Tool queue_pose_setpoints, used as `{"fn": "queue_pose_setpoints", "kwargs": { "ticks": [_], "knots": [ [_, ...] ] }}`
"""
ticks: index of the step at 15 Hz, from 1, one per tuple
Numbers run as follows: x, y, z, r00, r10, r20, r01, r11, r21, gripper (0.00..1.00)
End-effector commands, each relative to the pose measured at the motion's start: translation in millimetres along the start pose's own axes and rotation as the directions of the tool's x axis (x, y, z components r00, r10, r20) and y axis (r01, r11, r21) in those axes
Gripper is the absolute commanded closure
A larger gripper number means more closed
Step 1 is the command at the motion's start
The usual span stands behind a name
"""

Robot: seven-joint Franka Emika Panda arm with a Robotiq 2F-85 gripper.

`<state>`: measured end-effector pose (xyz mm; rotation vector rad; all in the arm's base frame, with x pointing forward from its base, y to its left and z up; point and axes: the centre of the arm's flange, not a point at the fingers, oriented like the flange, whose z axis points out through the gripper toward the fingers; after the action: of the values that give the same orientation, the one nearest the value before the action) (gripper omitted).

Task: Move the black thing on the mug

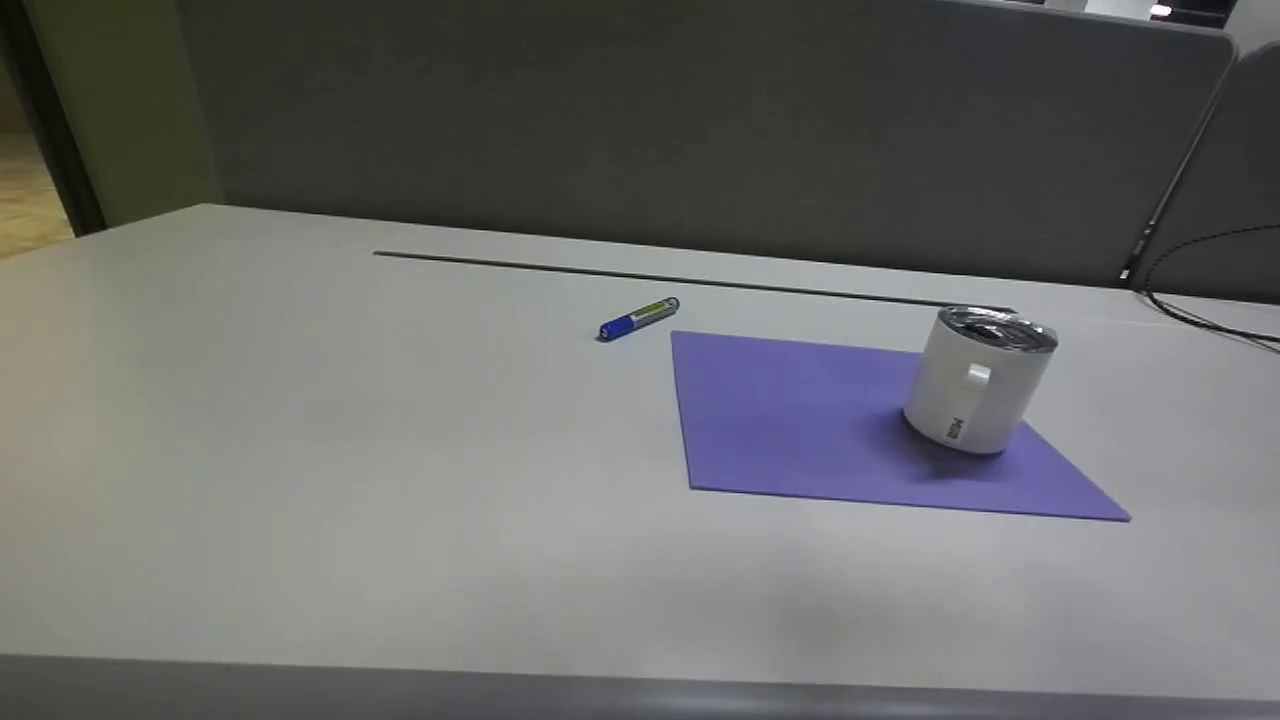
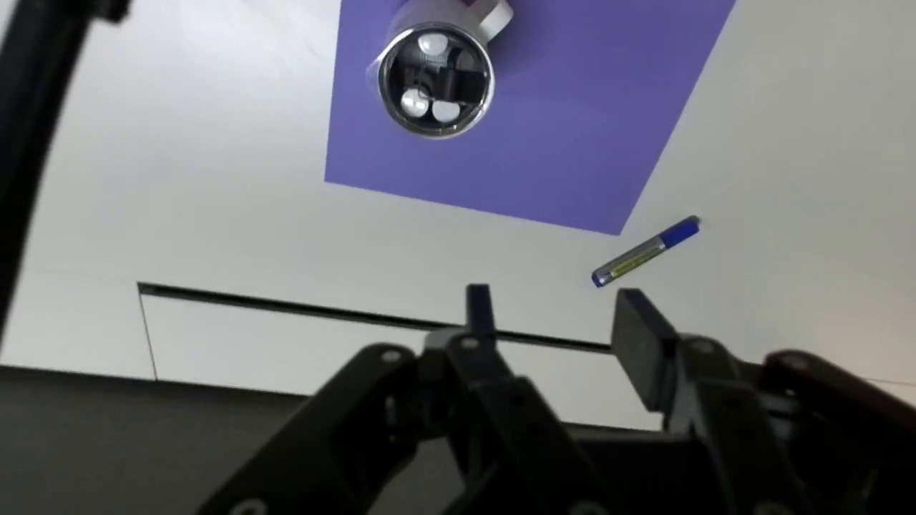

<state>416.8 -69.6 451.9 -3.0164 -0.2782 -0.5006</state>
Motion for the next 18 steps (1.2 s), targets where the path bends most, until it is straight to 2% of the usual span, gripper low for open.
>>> {"fn": "queue_pose_setpoints", "kwargs": {
  "ticks": [1, 3, 4, 5, 6, 7, 14, 18],
  "knots": [
    [-2.3, 11.6, 77.7, 0.999, 0.026, 0.032, -0.026, 1.000, 0.005, 0.81],
    [-7.6, 14.8, 108.4, 0.998, 0.034, 0.058, -0.033, 0.999, -0.008, 0.95],
    [-8.1, 15.4, 122.5, 0.994, 0.048, 0.102, -0.047, 0.999, -0.012, 1.00],
    [-16.2, 10.4, 99.4, 0.996, 0.036, 0.076, -0.035, 0.999, -0.013, 1.00],
    [-18.6, 10.8, 111.1, 0.995, 0.036, 0.097, -0.035, 0.999, -0.014, 0.91],
    [-18.9, 10.3, 115.1, 0.994, 0.035, 0.104, -0.033, 0.999, -0.015, 0.99],
    [-15.9, 10.1, 104.4, 0.996, 0.034, 0.081, -0.033, 0.999, -0.017, 1.00],
    [-14.6, 18.1, 145.1, 0.991, 0.058, 0.121, -0.055, 0.998, -0.021, 1.00]
  ]
}}
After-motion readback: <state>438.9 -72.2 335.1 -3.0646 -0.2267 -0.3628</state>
